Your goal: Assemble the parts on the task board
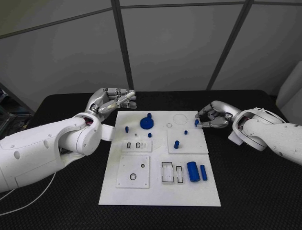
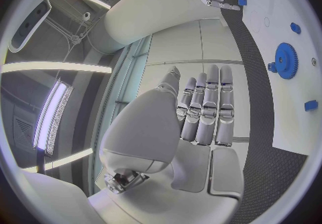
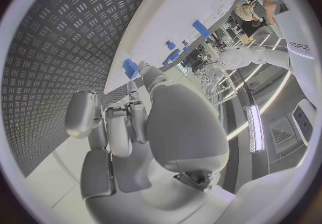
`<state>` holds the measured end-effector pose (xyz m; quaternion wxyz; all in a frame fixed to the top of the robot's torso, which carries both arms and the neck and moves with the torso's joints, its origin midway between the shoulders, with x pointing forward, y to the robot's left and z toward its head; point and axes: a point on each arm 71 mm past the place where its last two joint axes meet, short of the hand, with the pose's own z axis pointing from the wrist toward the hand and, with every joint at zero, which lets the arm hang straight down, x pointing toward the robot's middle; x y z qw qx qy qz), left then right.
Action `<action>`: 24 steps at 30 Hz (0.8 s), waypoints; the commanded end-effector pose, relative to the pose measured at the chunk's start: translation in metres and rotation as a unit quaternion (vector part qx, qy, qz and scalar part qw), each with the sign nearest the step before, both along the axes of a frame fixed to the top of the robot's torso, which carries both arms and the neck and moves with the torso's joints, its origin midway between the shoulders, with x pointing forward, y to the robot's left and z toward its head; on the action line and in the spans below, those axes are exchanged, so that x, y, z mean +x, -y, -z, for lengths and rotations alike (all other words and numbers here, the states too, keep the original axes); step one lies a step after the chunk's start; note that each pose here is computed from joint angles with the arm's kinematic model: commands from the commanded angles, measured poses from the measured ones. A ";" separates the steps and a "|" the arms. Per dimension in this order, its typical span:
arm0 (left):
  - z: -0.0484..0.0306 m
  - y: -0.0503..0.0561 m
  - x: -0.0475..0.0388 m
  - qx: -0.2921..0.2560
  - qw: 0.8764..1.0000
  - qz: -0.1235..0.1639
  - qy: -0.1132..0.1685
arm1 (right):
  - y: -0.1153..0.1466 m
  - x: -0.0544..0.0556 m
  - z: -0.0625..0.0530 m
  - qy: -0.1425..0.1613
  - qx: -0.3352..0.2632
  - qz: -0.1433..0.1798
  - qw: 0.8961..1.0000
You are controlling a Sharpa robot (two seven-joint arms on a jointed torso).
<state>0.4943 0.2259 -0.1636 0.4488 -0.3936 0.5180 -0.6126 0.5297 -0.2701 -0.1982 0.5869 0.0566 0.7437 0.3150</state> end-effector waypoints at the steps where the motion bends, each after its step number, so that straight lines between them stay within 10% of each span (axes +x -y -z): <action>1: -0.0020 0.000 -0.0001 -0.002 1.000 0.003 0.009 | -0.002 0.000 0.001 -0.002 -0.004 -0.007 1.000; 24: -0.0019 0.000 0.0005 -0.001 1.000 0.002 0.009 | -0.006 0.004 0.005 0.006 -0.022 0.001 1.000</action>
